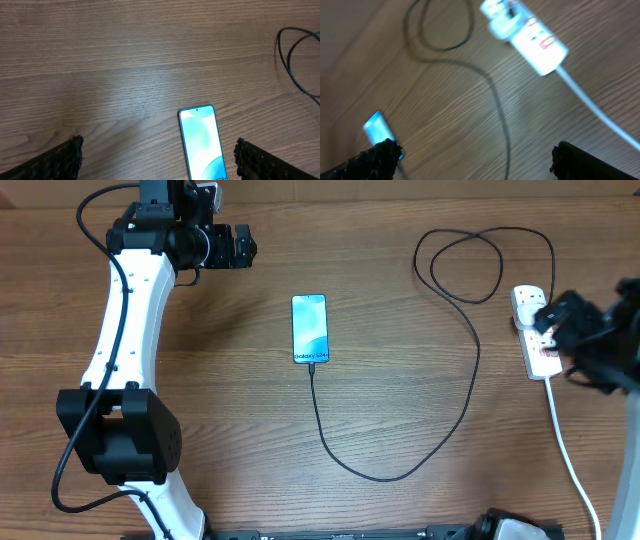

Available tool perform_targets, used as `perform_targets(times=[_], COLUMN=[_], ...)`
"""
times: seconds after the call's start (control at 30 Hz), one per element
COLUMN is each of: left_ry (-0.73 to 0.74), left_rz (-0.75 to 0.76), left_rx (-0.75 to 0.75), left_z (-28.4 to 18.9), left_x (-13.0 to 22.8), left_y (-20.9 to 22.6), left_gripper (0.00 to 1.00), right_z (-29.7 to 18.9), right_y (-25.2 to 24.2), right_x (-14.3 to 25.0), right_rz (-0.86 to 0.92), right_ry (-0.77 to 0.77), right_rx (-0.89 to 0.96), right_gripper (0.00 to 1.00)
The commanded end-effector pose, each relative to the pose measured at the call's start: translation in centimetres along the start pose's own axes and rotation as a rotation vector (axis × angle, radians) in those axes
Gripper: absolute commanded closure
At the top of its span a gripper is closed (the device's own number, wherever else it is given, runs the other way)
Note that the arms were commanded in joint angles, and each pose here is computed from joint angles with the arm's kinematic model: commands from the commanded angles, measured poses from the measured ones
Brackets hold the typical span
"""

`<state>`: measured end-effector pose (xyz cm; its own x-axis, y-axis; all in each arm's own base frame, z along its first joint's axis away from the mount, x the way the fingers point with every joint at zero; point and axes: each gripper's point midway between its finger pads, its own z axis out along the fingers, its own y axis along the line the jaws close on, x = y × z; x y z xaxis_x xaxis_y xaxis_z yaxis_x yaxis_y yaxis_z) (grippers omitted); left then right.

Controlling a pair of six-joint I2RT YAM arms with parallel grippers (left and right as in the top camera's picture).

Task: Plug charger to phone and switch on socket

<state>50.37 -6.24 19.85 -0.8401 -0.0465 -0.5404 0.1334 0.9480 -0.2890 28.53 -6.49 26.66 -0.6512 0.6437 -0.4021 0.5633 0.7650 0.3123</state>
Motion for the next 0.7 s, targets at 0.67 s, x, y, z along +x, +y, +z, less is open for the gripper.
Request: perform_targets(times=[0.67], left_ry=[0.007], left_rz=[0.029], left_rx=[-0.003], left_z=[0.4], left_x=[0.2], left_y=[-0.1], left_gripper=[0.0], right_z=[-5.6], right_y=[6.5], right_x=[13.5], right_rz=[-0.217], right_ry=[0.027], right_rx=[-0.275], right_gripper=[0.0])
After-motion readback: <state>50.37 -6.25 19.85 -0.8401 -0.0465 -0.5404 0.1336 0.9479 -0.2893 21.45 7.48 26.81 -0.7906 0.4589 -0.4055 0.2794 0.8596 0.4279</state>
